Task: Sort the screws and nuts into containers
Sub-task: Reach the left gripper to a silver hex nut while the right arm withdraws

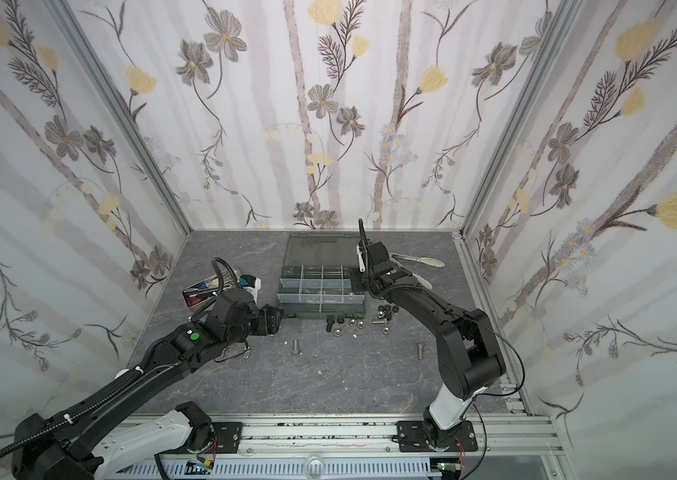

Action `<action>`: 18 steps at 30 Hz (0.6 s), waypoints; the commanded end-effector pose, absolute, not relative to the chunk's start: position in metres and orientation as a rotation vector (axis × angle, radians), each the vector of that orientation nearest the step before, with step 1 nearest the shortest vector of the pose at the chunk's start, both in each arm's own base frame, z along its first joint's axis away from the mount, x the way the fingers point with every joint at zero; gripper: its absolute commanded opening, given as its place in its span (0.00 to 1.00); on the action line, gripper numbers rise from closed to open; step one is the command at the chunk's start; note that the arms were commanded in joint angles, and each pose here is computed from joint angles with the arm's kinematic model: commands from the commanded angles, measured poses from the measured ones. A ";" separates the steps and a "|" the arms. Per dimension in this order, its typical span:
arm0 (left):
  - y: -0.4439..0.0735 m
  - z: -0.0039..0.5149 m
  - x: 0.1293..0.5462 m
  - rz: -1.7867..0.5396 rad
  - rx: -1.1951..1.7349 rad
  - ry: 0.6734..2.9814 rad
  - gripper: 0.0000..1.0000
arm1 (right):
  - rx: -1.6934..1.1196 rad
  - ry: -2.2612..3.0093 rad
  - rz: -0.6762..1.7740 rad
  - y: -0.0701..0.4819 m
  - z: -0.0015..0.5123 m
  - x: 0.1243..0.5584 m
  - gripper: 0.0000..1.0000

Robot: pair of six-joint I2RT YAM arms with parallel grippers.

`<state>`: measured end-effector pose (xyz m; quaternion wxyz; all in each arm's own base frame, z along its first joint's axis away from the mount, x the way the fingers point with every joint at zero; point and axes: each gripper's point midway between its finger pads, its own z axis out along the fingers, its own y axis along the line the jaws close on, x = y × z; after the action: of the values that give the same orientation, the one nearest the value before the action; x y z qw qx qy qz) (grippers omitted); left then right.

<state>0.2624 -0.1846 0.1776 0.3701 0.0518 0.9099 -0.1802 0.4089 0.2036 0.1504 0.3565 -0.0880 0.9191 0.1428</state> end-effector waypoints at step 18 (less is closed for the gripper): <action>-0.329 0.117 0.272 -0.388 0.519 2.449 0.57 | 0.142 2.118 0.478 0.112 0.196 0.365 0.53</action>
<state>0.2683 -0.3121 0.1191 0.2976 0.1913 0.9242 -0.1440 0.3634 0.1229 0.1897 0.4448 0.0305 0.8737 0.1944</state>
